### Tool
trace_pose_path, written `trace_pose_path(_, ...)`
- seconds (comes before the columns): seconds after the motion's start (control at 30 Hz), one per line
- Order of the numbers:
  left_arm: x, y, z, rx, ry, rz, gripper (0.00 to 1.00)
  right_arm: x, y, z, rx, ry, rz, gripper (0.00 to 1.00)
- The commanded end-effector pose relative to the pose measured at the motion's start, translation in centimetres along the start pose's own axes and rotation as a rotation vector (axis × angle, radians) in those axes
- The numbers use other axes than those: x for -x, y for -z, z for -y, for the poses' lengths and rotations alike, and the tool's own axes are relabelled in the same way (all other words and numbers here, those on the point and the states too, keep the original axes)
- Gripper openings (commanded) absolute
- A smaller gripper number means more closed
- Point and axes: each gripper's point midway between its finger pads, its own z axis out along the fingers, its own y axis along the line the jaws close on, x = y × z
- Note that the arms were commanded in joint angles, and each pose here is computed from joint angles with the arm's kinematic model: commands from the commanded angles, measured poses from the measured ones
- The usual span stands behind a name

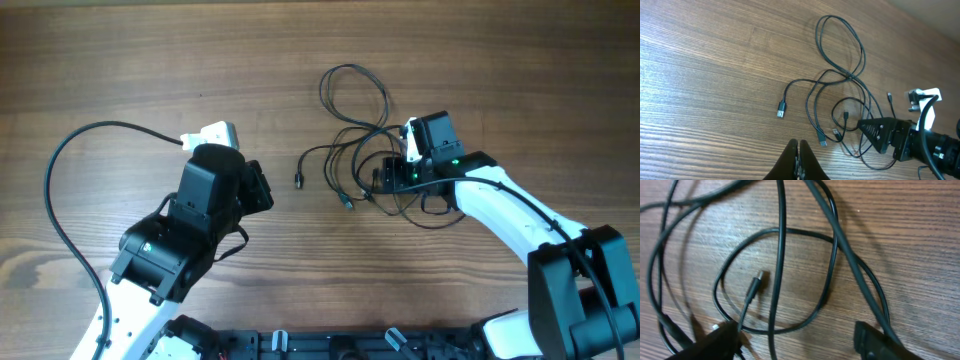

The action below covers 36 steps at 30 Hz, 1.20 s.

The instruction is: Untangle cables

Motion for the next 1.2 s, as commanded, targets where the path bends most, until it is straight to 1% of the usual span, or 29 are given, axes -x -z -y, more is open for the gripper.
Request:
trace_pose_path(0.0,0.2,0.2,0.3,-0.014,0.011,0.000,0.04,-0.6,-0.5,0.7,-0.037,0.024,-0.023,0.97)
trace_pose_path(0.03,0.2,0.2,0.3,-0.015,0.012,0.001,0.04,-0.7,-0.5,0.7,-0.036,0.025,-0.027,1.00)
trace_pose_path(0.17,0.2,0.2,0.3,-0.014,0.011,0.000,0.04,-0.7,-0.5,0.6,-0.033,0.029,-0.026,0.99)
trace_pose_path(0.23,0.2,0.2,0.3,-0.015,0.011,0.000,0.04,-0.6,-0.5,0.2,-0.012,0.030,-0.024,0.91)
trace_pose_path(0.27,0.1,0.2,0.4,-0.017,0.012,-0.002,0.04,-0.6,-0.5,-0.2,0.012,0.030,-0.025,0.81)
trace_pose_path(0.33,0.1,0.2,0.4,-0.021,0.012,-0.004,0.04,-0.5,-0.5,-1.2,0.070,0.031,-0.025,0.71)
trace_pose_path(0.37,0.1,0.2,0.4,-0.021,0.012,-0.004,0.04,-0.5,-0.5,-1.5,0.088,0.032,-0.024,0.69)
trace_pose_path(0.5,0.0,0.2,0.4,-0.019,0.011,-0.007,0.04,-0.5,-0.4,-1.9,0.112,0.030,-0.028,0.69)
trace_pose_path(0.77,-0.4,0.2,0.0,-0.001,0.009,-0.026,0.04,-2.4,-1.5,-1.1,0.095,0.028,-0.058,0.67)
trace_pose_path(0.87,-0.4,0.2,0.0,-0.002,0.006,-0.026,0.04,-2.1,-1.7,-1.0,0.090,0.033,-0.033,0.64)
trace_pose_path(0.97,-0.4,0.2,0.0,-0.001,0.002,-0.026,0.04,-1.3,-1.7,-1.2,0.099,0.037,-0.002,0.63)
trace_pose_path(1.03,-0.4,0.2,0.0,-0.003,0.001,-0.024,0.04,-0.9,-1.7,-1.3,0.103,0.040,0.015,0.61)
trace_pose_path(1.13,-0.3,0.2,0.1,-0.005,0.002,-0.021,0.04,-0.6,-1.7,-1.4,0.106,0.041,0.027,0.53)
trace_pose_path(1.17,-0.3,0.2,0.1,-0.007,0.002,-0.019,0.04,-0.6,-1.9,-1.4,0.106,0.041,0.028,0.52)
